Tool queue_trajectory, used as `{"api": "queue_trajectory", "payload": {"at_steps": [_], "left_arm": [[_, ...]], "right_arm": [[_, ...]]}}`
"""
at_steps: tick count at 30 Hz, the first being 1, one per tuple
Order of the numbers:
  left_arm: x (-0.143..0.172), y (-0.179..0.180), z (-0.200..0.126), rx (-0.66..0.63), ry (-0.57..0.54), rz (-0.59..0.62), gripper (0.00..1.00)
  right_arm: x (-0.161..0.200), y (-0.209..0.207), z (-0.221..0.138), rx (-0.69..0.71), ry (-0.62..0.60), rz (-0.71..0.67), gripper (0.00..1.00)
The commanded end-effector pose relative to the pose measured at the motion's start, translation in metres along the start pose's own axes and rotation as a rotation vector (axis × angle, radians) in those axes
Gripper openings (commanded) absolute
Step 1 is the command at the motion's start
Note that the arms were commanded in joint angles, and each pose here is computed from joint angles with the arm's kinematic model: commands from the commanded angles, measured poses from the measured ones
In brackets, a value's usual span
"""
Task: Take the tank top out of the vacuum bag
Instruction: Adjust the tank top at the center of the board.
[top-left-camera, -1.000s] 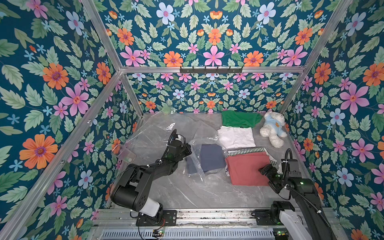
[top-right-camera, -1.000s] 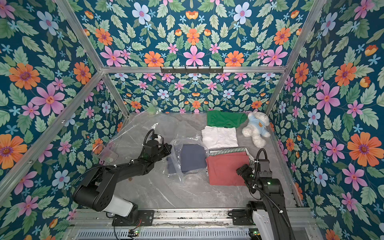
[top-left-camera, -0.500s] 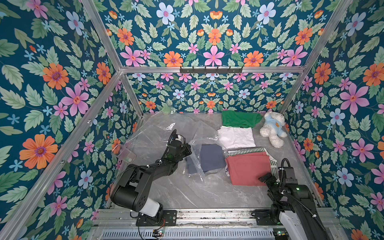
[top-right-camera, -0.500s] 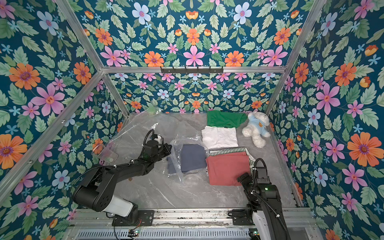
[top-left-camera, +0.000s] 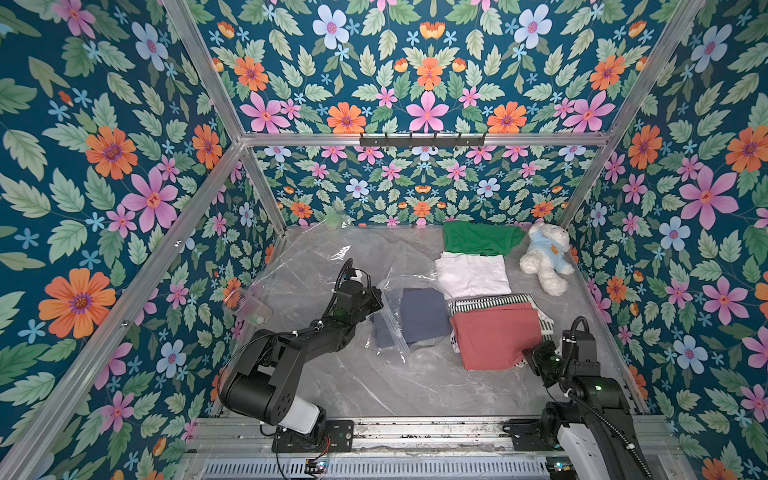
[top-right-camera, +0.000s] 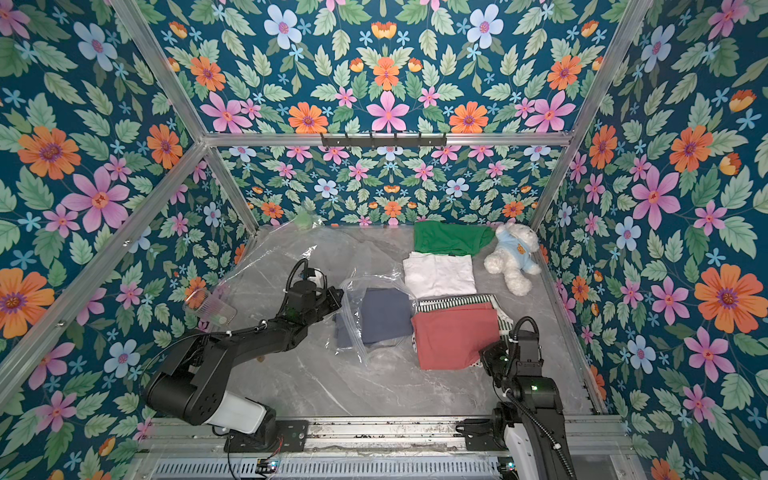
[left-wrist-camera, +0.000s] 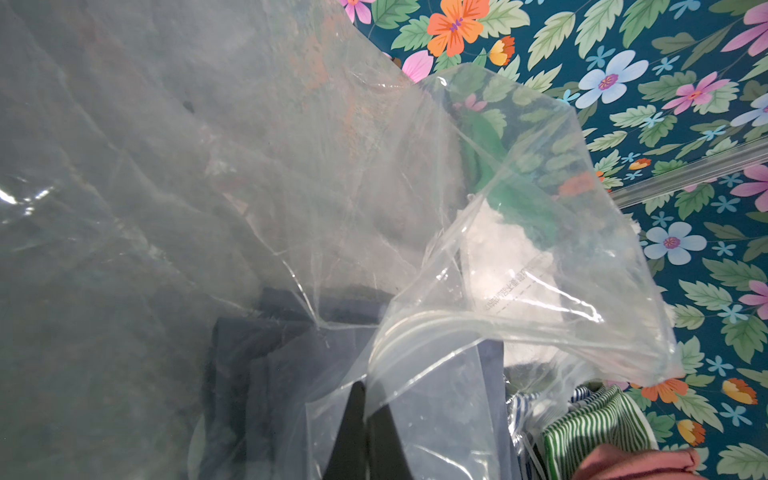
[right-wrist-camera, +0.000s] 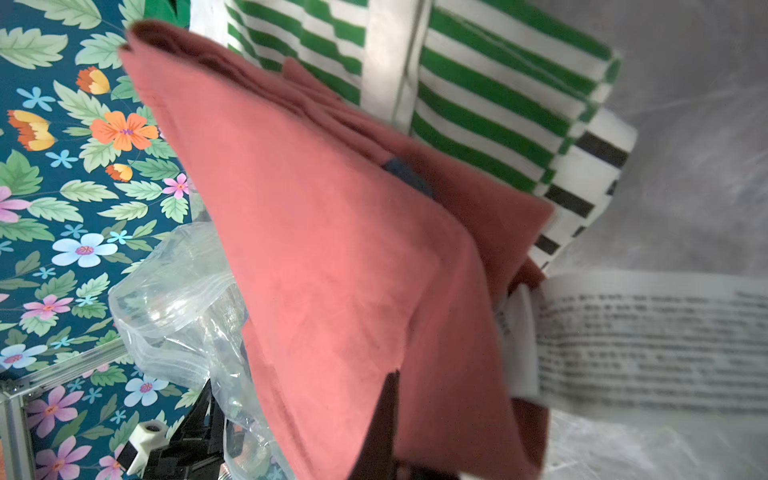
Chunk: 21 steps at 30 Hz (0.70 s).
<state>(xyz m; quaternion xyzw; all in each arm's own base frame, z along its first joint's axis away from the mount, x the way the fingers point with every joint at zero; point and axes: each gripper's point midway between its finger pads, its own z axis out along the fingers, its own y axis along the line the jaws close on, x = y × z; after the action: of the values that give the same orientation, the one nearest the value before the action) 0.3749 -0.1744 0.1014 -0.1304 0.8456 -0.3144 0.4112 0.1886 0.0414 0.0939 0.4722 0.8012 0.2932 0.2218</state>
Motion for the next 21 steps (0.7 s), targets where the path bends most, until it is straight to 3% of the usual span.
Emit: {"api": "queue_trajectory", "payload": {"at_steps": [1,6,10,11,13,14,15,19,21], "left_arm": [[-0.005,-0.004,0.0,0.016,-0.019,-0.004,0.0],[-0.007,-0.003,-0.002,0.003,-0.027,0.007,0.0],[-0.006,-0.002,-0.001,0.006,-0.023,-0.001,0.0],[-0.005,-0.002,-0.001,0.008,-0.022,-0.001,0.0],[-0.006,-0.003,-0.002,0.01,-0.023,-0.001,0.0],[-0.007,-0.003,-0.002,0.009,-0.026,0.002,0.0],[-0.007,-0.004,-0.003,0.006,-0.027,0.004,0.0],[-0.009,-0.004,-0.004,0.0,-0.03,0.014,0.0],[-0.009,-0.004,-0.004,-0.001,-0.029,0.015,0.0]], "right_arm": [[-0.013,0.004,-0.005,0.019,-0.062,-0.05,0.01],[-0.029,0.006,-0.017,0.056,-0.16,-0.133,0.0],[-0.029,0.004,-0.008,0.049,-0.15,-0.151,0.0],[-0.028,0.001,-0.005,0.058,-0.14,-0.147,0.05],[-0.027,-0.001,-0.007,0.076,-0.136,-0.142,0.42],[-0.028,-0.001,-0.01,0.079,-0.146,-0.15,0.57],[-0.03,0.002,-0.015,0.073,-0.159,-0.165,0.65],[-0.032,0.03,-0.033,-0.013,-0.187,-0.301,0.83],[-0.028,0.045,-0.037,-0.046,-0.156,-0.36,0.86]]}}
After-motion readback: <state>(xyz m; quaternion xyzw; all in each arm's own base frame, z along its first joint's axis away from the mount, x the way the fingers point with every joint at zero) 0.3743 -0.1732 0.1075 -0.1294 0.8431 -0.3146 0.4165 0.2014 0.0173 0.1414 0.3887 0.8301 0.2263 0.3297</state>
